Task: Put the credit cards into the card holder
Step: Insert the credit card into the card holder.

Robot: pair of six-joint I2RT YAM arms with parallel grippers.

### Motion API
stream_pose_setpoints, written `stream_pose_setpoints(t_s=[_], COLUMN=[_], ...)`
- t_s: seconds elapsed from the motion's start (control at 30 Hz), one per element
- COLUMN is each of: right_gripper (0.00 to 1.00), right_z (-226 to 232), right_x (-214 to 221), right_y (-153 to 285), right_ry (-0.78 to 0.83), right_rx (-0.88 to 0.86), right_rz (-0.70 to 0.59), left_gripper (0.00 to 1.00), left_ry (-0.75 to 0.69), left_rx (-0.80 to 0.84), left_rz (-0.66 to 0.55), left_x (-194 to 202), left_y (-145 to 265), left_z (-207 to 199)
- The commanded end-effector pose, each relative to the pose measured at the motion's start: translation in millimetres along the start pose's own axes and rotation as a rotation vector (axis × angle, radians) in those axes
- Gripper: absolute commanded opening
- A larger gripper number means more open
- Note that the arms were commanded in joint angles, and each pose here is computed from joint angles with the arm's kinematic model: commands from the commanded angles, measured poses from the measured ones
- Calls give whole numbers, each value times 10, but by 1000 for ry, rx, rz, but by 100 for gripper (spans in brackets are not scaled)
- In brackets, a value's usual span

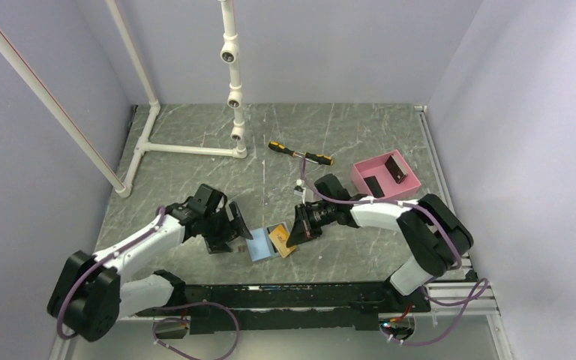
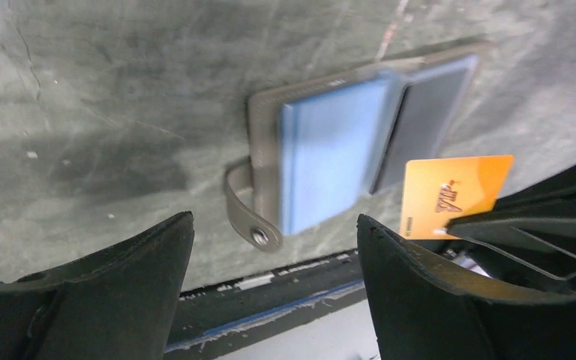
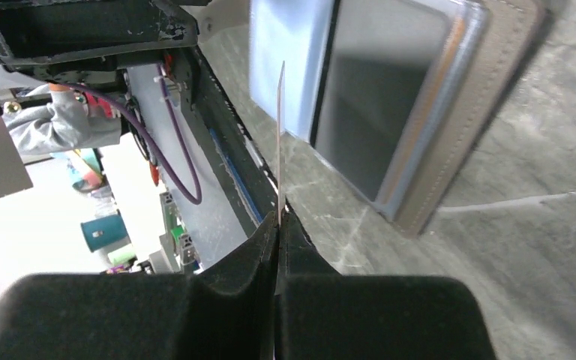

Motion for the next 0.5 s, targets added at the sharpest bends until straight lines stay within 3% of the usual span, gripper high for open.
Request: stream_pose_setpoints(t_s=[0.0, 0.17, 0.47], right_gripper=[0, 0, 0], right_z=[-44, -140, -283], right_x=[-101, -154, -196], right_y=[17, -32, -165], right_ry=[56, 49, 33], right_rx=[-86, -136, -164], right_rz=[37, 51, 78], left_gripper=[85, 87, 68], left_ry=[-84, -211, -166], left_rx=[-47, -132, -248], left_rz=[-18, -36, -12], left_x=[-54, -47, -10], left_y=[-172, -318, -518], left_z=[18, -29, 84])
Point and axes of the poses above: each gripper's point midway between its finger pads, its own y axis back along the fingers, its own z axis along the line the jaws close on, x = y × z, the point moved 9 cm from there along y, back along the fingers
